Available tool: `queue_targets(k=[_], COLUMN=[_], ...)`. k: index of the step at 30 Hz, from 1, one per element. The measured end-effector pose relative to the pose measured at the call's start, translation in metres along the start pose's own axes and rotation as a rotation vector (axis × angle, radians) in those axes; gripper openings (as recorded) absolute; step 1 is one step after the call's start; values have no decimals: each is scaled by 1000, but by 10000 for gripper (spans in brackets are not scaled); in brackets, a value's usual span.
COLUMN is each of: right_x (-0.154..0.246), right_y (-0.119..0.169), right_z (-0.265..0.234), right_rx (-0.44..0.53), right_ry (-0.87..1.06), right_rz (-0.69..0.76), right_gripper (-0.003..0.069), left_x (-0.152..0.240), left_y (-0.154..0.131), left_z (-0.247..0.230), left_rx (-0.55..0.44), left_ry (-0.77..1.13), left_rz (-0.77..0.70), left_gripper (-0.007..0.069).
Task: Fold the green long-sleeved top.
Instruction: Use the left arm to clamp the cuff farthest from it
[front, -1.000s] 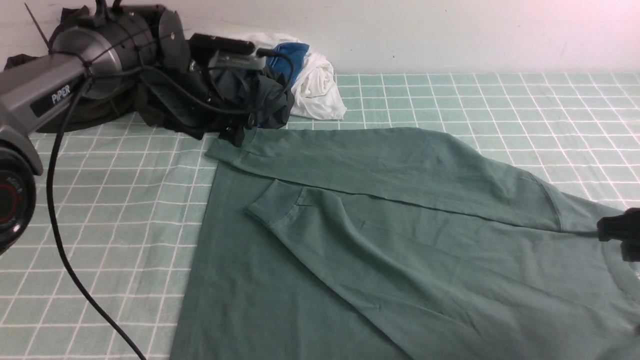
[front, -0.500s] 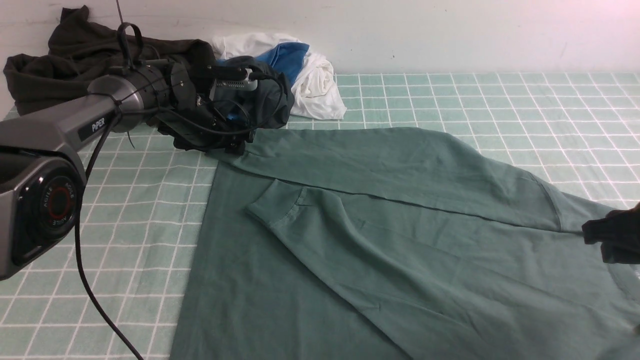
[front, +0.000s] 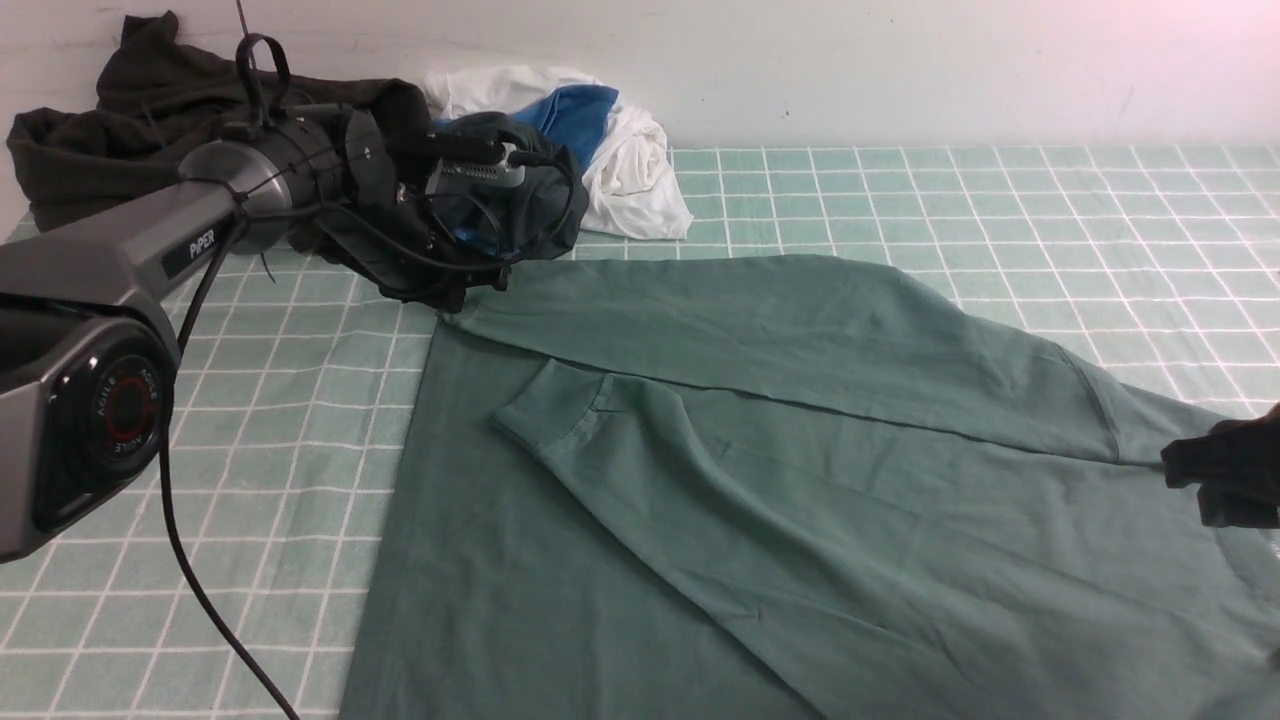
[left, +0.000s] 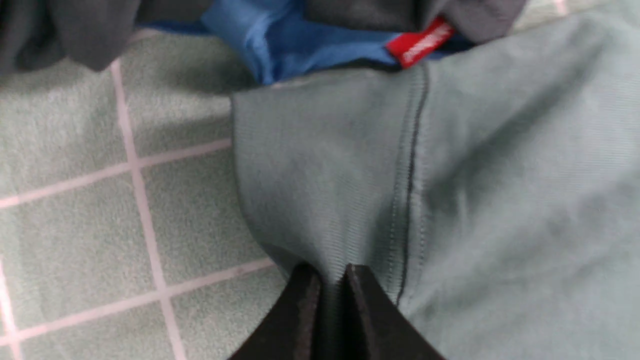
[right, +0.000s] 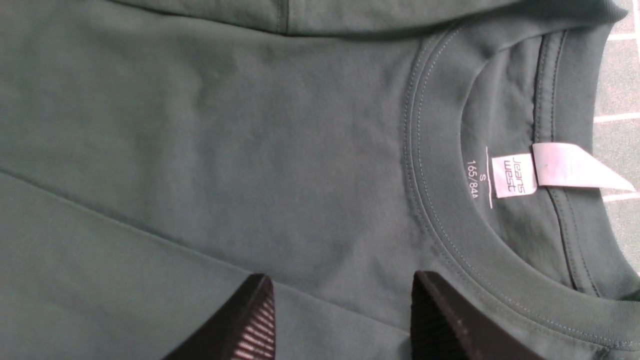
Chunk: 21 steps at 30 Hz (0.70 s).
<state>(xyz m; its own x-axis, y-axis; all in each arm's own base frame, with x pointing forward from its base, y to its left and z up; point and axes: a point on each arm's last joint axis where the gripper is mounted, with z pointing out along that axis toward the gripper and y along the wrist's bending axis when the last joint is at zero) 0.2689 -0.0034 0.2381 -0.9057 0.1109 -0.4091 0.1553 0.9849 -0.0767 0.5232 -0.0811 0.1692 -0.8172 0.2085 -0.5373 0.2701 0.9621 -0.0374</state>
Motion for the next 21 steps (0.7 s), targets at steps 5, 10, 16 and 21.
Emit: queue_targets(k=[5, 10, 16, 21], right_x=[0, 0, 0, 0], right_y=[0, 0, 1, 1], right_z=[0, 0, 0, 0], right_rx=[-5, -4, -8, -11], right_ry=[2, 3, 5, 5], right_rz=[4, 4, 8, 11], right_gripper=[355, 355, 355, 355], left_x=[-19, -34, -39, -34], left_y=[-15, -39, -48, -43], left_z=[-29, -63, -83, -79], left_rx=[13, 36, 38, -11], left_ry=[-30, -76, -83, -33], left_rz=[45, 88, 114, 152], left_gripper=[31, 31, 62, 117])
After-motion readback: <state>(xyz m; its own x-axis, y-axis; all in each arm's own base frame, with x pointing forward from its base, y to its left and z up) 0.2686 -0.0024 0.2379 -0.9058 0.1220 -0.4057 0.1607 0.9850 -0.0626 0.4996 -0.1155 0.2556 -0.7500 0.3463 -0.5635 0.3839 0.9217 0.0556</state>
